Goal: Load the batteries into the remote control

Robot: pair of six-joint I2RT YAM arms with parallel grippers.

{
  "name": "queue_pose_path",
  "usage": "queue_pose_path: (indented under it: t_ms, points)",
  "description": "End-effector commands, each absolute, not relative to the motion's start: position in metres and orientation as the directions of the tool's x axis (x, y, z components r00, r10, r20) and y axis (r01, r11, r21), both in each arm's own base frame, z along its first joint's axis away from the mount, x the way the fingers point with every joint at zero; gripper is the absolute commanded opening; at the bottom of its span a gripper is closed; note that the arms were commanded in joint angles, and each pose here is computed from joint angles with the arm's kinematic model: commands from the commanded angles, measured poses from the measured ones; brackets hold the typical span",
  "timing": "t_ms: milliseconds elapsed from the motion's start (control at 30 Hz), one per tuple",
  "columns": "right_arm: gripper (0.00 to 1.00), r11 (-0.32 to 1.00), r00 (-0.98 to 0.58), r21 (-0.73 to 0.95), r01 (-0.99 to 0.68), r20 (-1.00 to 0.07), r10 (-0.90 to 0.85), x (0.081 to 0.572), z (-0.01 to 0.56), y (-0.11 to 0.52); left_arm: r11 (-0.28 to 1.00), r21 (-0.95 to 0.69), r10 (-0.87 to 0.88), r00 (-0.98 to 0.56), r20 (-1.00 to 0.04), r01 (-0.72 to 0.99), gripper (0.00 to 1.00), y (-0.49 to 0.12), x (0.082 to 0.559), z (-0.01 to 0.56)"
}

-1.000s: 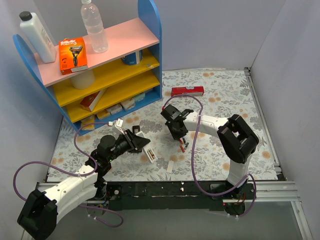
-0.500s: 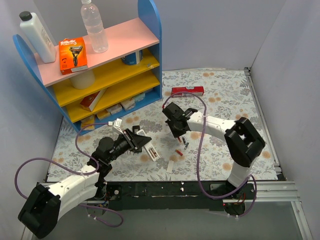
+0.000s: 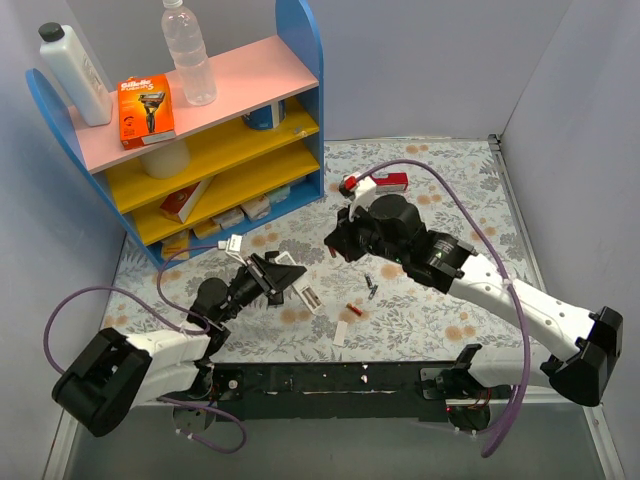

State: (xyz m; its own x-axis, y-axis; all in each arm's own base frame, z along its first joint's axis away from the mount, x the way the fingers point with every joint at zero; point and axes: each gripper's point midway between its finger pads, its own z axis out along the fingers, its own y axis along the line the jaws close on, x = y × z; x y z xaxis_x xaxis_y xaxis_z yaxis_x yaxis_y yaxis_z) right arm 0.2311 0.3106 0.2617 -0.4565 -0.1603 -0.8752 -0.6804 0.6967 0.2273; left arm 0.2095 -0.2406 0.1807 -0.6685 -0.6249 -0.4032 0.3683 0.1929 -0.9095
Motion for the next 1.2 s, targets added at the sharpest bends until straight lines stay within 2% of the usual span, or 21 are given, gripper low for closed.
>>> queue_pose_path:
  t_ms: [0,333,533,767,1167]
  points:
    - [0.01,0.567,-0.400,0.292,-0.770,-0.914,-0.071,0.198,0.288,0.341,0.074,-0.858,-0.654,-0.624,-0.427,0.509,0.00,-0.249,0.215,0.236]
    - [0.01,0.510,-0.377,0.297,-0.807,-0.924,-0.058,0.163,0.282,0.361,0.044,-0.831,-0.665,-0.605,-0.439,0.555,0.00,-0.257,0.227,0.262]
    - [0.01,0.555,-0.365,0.271,-0.786,-0.929,-0.062,0.166,0.272,0.356,0.035,-0.825,-0.674,-0.596,-0.436,0.564,0.00,-0.256,0.227,0.270]
    - [0.01,0.605,-0.317,0.246,-0.758,-0.948,-0.011,0.177,0.286,0.343,0.037,-0.832,-0.673,-0.602,-0.430,0.553,0.00,-0.256,0.227,0.268]
    - [0.01,0.573,-0.347,0.242,-0.783,-0.935,-0.078,0.168,0.262,0.355,0.036,-0.829,-0.683,-0.592,-0.428,0.558,0.00,-0.258,0.232,0.277]
